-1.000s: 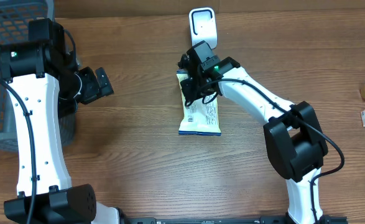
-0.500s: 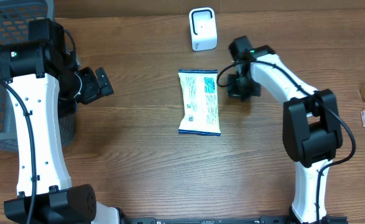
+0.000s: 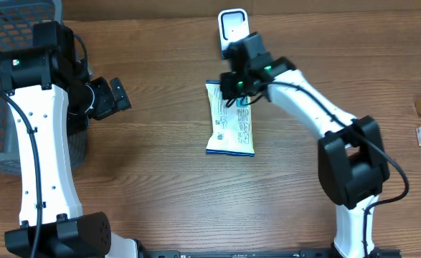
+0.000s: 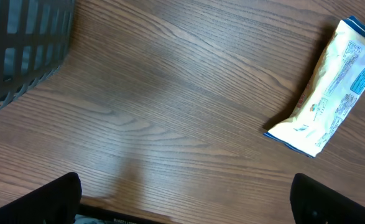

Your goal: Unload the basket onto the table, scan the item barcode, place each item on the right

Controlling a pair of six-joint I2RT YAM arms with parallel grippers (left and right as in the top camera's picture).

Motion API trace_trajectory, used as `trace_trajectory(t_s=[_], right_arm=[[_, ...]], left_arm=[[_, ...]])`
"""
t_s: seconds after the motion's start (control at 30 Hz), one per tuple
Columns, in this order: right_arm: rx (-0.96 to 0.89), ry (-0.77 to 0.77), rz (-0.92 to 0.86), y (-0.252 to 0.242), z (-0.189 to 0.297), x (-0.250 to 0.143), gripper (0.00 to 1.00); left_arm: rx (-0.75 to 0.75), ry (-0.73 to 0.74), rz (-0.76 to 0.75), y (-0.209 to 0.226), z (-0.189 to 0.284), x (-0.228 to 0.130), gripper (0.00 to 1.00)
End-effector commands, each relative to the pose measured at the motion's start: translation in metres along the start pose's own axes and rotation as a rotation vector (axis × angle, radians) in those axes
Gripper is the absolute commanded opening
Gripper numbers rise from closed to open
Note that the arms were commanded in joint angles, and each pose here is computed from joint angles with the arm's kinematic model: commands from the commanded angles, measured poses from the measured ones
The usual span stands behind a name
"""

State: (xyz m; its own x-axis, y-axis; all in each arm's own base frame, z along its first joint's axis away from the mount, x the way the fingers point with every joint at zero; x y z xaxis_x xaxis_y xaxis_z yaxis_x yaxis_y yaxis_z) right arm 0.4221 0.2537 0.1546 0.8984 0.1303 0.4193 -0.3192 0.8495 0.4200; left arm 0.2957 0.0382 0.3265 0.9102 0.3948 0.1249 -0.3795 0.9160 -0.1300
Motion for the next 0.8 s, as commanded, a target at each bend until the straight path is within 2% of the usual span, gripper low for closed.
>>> trace_trajectory(t_s=[0.0,0.2,0.33,0.53,0.67,0.77], right_arm=[[-0.116,-0.021,-0.021,0.002,-0.014,-0.005,0.04],[-0.258,0.052,-0.11,-0.036,-0.041,-0.022,0.04],[-0.35,0.106,-0.201,-0.074,-0.039,-0.03,0.04],[-0.769,0.195,-0.418,-0.136,0.007,-0.055,0.04],[-0.806,0.273,-0.442,-0.137,0.03,-0.064,0.04],[-0.787,0.236,-0.441,-0.124,0.057,-0.057,0.04]], left_arm=[[0.0,-0.004,-0.014,0.001,0.001,0.0,1.0],[0.0,-0.004,-0.014,0.001,0.001,0.0,1.0],[0.0,-0.004,-0.014,0.001,0.001,0.0,1.0],[0.0,-0.004,-0.014,0.001,0.001,0.0,1.0],[0.0,-0.004,-0.014,0.001,0.001,0.0,1.0],[0.0,-0.004,-0.014,0.001,0.001,0.0,1.0]])
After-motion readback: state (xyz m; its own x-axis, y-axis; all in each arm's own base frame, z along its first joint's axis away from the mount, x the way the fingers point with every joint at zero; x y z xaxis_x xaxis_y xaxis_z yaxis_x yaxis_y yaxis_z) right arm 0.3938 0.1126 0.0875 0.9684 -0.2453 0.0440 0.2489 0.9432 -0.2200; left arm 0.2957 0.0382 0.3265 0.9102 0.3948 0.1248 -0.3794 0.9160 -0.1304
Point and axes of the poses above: each gripper's point midway between its finger pads, its own z axis back along the fingers, its own y axis along the line the jaws close on, x = y × z, the point moved 8 cm from there along z, back along the fingers, and after that the axes turned 3 degrees about -z, right-handed, at the moved point
